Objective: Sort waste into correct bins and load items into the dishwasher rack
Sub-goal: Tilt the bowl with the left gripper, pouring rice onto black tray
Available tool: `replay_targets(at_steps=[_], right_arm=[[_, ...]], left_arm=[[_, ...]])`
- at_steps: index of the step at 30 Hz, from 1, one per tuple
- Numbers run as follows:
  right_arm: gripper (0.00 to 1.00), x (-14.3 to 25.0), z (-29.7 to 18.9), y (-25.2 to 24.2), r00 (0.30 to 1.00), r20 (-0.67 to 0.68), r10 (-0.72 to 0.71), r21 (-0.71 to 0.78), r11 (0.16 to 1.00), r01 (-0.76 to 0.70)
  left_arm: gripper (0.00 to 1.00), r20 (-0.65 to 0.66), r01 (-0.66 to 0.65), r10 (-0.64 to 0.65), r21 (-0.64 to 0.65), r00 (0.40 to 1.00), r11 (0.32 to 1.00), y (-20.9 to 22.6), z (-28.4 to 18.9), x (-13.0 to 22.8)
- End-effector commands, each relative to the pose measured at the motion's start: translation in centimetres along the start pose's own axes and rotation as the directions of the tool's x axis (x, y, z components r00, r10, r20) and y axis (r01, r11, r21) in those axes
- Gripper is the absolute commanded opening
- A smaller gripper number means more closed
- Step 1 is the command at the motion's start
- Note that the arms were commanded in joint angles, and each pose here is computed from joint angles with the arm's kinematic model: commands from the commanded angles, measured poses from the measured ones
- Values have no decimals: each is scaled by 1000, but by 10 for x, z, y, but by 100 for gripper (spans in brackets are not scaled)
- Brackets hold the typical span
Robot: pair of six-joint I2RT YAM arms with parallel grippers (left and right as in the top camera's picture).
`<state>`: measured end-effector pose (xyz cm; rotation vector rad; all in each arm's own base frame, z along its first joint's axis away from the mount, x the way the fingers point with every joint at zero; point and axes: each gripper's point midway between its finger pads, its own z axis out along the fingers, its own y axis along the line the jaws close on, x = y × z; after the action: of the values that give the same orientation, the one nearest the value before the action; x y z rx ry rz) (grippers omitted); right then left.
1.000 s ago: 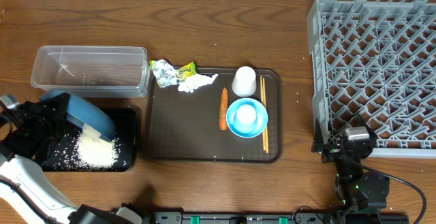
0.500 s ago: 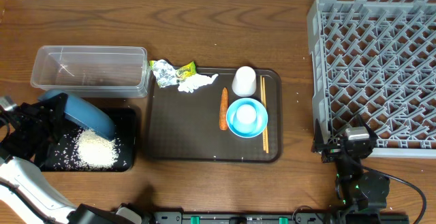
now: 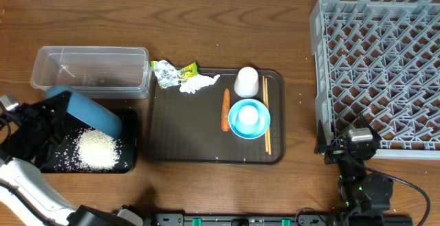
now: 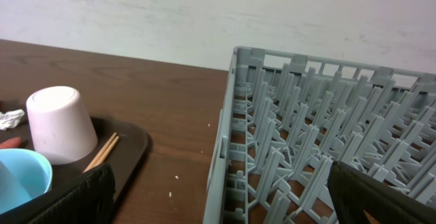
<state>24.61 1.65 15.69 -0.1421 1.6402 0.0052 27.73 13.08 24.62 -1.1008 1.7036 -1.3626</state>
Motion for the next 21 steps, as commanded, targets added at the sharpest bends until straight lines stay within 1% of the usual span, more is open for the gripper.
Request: replay_targets(at_steps=[1, 4, 7, 11, 16, 21], right_arm=[[99, 0, 0, -3, 1000, 2, -13, 12, 1000, 13], [99, 0, 0, -3, 1000, 2, -13, 12, 1000, 13], [99, 0, 0, -3, 1000, 2, -13, 12, 1000, 13], [99, 0, 0, -3, 1000, 2, -13, 12, 1000, 13], [99, 0, 0, -3, 1000, 2, -13, 12, 1000, 13], [99, 0, 0, -3, 1000, 2, -13, 12, 1000, 13]], left_arm=[[6, -28, -8, 10, 53, 1000, 999, -13, -2, 6], [6, -31, -1, 2, 52, 1000, 999, -17, -4, 14], [6, -17, -56, 57, 50, 998, 997, -24, -7, 19], [6, -15, -123, 123, 31, 992, 992, -35, -6, 35], [6, -29, -230, 229, -76, 973, 970, -32, 5, 59], [6, -110, -312, 295, -208, 949, 927, -16, 13, 97]])
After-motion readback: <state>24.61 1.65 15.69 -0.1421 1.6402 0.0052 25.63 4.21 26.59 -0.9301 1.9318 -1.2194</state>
